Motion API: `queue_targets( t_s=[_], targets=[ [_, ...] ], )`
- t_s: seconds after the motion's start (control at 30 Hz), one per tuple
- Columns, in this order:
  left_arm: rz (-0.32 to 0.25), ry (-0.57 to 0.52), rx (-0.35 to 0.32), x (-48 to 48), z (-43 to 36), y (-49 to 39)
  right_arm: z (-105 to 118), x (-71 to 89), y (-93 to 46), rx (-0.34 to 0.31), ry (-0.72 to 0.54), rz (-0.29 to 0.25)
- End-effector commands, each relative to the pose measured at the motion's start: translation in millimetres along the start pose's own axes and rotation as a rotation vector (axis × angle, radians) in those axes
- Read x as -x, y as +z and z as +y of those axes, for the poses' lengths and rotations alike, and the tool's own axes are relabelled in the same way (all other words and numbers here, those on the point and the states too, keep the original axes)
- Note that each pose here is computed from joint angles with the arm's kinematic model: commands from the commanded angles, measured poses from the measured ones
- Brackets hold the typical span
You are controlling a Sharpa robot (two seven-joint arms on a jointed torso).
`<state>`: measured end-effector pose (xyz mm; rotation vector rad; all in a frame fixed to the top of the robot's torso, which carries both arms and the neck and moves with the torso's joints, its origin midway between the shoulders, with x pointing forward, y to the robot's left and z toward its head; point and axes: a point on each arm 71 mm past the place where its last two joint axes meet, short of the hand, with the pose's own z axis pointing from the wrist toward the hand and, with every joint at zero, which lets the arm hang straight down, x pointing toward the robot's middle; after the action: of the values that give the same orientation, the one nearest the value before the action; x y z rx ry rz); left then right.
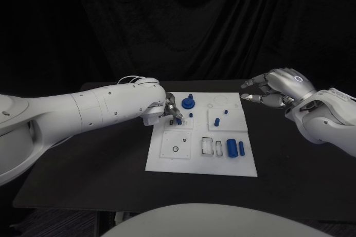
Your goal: Assemble the parts on the task board
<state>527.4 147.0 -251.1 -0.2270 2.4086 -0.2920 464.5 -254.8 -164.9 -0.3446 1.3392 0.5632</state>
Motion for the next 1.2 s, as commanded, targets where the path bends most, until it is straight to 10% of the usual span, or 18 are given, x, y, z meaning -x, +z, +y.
queue_targets(
  t_s=[0.03, 1.2],
  targets=[
    [-0.006, 0.001, -0.003, -0.7, 0.5, -0.2, -1.7, -1.3, -1.3, -0.014, -0.004, 0.003],
    [-0.002, 0.006, -0.017, -1.9, -4.6, 0.8, -1.9, -3.4, -1.7, -0.017, -0.003, 0.015]
  ],
)
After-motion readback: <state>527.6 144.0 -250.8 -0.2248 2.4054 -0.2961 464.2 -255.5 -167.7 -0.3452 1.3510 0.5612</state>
